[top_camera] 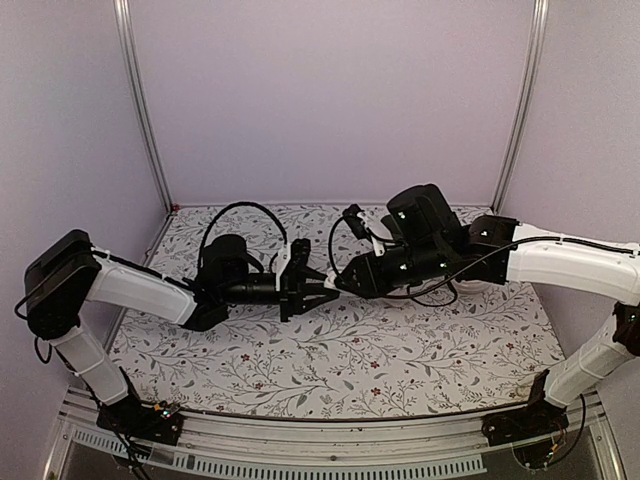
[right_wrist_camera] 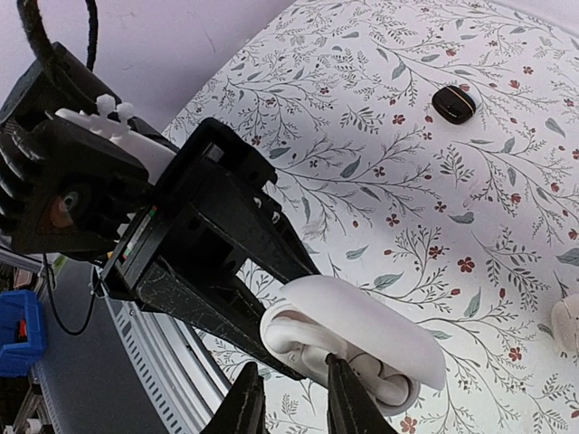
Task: Insert the wireless bluetooth earbuds into the charging case
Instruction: Adjust the left earbud in the left side groove of the charging case.
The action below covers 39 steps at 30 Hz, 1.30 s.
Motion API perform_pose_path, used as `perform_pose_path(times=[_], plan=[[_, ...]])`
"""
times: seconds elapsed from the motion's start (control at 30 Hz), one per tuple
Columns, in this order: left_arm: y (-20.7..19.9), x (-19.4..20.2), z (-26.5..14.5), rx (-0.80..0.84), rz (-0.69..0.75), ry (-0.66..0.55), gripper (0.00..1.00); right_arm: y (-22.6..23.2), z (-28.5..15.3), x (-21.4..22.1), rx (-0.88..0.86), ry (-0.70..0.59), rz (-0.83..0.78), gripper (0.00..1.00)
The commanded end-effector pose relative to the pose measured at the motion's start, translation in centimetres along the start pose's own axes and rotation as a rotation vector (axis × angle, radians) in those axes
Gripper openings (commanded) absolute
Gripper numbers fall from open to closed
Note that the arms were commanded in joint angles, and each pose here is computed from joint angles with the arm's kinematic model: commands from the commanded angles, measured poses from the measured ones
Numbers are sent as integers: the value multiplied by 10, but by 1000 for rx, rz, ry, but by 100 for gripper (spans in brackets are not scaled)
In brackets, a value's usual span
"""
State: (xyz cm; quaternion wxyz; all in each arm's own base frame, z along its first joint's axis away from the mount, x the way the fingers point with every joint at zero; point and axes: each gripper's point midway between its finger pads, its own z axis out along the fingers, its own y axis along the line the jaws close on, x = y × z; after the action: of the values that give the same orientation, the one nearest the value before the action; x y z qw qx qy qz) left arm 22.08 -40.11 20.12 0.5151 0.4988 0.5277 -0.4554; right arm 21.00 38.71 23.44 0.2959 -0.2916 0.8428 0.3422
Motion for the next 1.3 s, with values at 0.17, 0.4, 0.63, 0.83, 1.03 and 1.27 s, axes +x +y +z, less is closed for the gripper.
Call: perform_pose_path(times=[0.17, 0.4, 0.63, 0.83, 1.03, 1.27], plan=[[8, 3, 9, -50, -34, 43, 0, -7, -2, -13, 62, -29, 123, 29], [10, 8, 10, -56, -60, 56, 0, -4, -8, -16, 55, -34, 158, 27], [14, 13, 15, -59, -84, 73, 0, 12, -2, -19, -23, -9, 184, 21], [15, 14, 16, -62, -87, 79, 0, -3, 0, -19, 2, -8, 261, 12], [14, 13, 17, -49, -88, 76, 0, -12, 5, -16, 30, 3, 273, 10], [12, 10, 17, -36, -87, 71, 0, -17, 14, -8, 42, 25, 276, 8]])
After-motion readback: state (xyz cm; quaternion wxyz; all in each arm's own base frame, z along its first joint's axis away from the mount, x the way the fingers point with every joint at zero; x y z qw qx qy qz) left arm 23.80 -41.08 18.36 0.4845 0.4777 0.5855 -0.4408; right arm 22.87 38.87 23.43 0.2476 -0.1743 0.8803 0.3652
